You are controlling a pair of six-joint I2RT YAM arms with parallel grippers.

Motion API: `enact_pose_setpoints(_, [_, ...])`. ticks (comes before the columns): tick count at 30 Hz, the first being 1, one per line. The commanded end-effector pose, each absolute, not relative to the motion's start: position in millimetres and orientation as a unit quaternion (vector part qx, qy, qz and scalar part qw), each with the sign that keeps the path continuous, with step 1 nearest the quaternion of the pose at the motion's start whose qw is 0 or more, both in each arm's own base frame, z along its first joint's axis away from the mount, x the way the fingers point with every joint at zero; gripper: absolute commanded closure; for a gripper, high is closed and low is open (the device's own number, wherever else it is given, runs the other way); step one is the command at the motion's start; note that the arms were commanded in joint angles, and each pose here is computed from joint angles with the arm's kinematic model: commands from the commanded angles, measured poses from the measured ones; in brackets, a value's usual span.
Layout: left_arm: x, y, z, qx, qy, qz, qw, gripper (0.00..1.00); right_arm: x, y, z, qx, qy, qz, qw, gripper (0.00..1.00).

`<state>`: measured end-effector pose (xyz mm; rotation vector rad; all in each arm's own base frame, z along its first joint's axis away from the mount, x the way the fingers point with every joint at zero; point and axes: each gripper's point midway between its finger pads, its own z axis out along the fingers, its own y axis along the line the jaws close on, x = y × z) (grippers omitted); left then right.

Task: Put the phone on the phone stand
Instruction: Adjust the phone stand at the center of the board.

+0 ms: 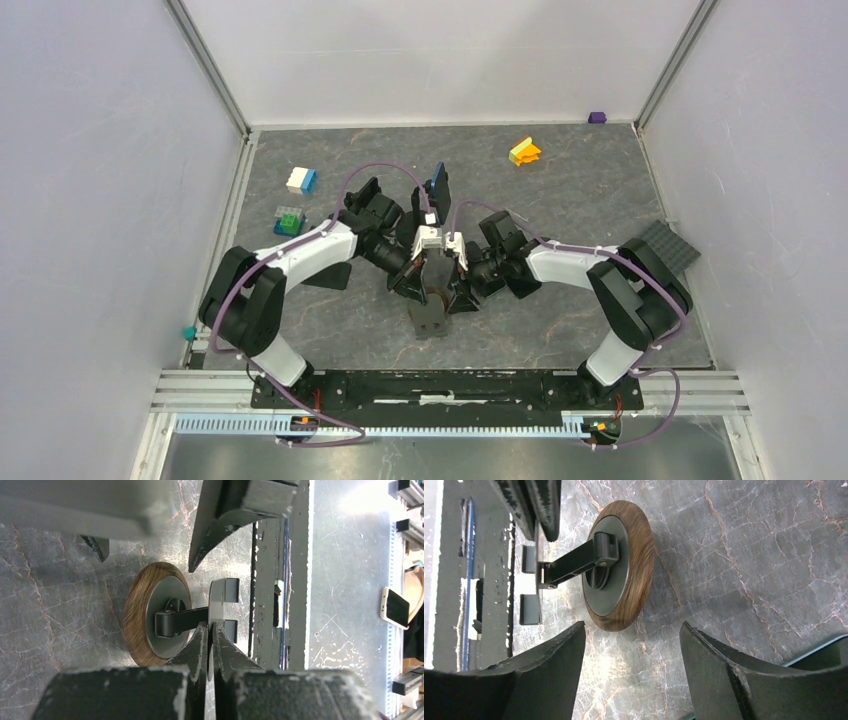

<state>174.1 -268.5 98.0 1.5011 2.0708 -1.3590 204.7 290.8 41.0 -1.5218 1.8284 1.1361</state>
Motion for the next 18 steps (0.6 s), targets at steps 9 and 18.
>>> enact_pose_setpoints(9, [161.9, -268.7, 108.9, 0.573, 0.656, -0.453, 0.191, 0.98, 205.1, 313.9, 61.0, -0.508, 0.666, 0.486, 0.249, 0.37])
enact_pose_setpoints(18, [153.5, -274.5, 104.3, 0.598, 0.638, -0.446, 0.191, 0.98, 201.2, 320.5, 57.0, -0.484, 0.669, 0.517, 0.226, 0.45])
